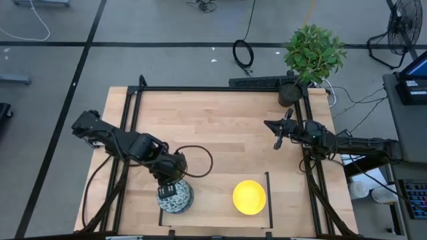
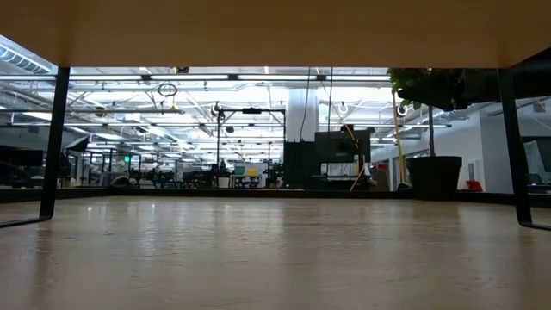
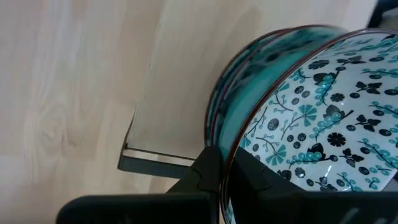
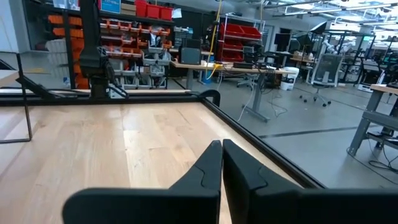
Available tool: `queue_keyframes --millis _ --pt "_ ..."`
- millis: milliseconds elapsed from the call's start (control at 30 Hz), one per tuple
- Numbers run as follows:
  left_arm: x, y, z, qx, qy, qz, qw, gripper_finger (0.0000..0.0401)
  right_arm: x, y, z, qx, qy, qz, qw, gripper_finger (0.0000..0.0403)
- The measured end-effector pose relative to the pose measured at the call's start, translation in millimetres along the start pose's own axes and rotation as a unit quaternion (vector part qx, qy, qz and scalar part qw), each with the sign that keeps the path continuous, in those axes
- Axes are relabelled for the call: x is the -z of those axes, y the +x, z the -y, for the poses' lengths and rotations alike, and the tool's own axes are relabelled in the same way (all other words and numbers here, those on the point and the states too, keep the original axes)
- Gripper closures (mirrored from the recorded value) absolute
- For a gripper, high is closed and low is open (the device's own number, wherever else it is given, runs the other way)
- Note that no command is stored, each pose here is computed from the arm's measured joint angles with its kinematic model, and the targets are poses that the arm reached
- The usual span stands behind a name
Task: Pick & Place Mini bowls
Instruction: Stack the white bowl on the white bowl on the shelf
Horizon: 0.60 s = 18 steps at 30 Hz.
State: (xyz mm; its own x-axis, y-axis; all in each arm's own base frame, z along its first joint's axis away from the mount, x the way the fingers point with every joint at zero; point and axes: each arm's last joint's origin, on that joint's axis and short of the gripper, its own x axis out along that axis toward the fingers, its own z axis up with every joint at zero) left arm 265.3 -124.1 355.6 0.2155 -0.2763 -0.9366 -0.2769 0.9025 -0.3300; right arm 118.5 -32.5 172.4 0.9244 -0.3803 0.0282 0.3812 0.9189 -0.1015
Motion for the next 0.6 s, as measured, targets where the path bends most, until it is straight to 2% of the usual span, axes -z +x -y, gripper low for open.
queue_keyframes --millis 167,400,600 --pt "-5 12 0 -0.015 -0.013 -0.025 1.0 0.0385 0 0 0 0.0 0.0 -0.001 1.0 0.0403" --pt "-7 15 0 -0.014 -0.011 -0.029 0.999 0.0345 1 0 0 0.0 0.0 -0.003 1.0 0.0403" --pt "-13 11 1 0.031 -0.008 -0.022 0.999 0.033 1 0 0 -0.001 0.0 -0.004 1.0 0.0403"
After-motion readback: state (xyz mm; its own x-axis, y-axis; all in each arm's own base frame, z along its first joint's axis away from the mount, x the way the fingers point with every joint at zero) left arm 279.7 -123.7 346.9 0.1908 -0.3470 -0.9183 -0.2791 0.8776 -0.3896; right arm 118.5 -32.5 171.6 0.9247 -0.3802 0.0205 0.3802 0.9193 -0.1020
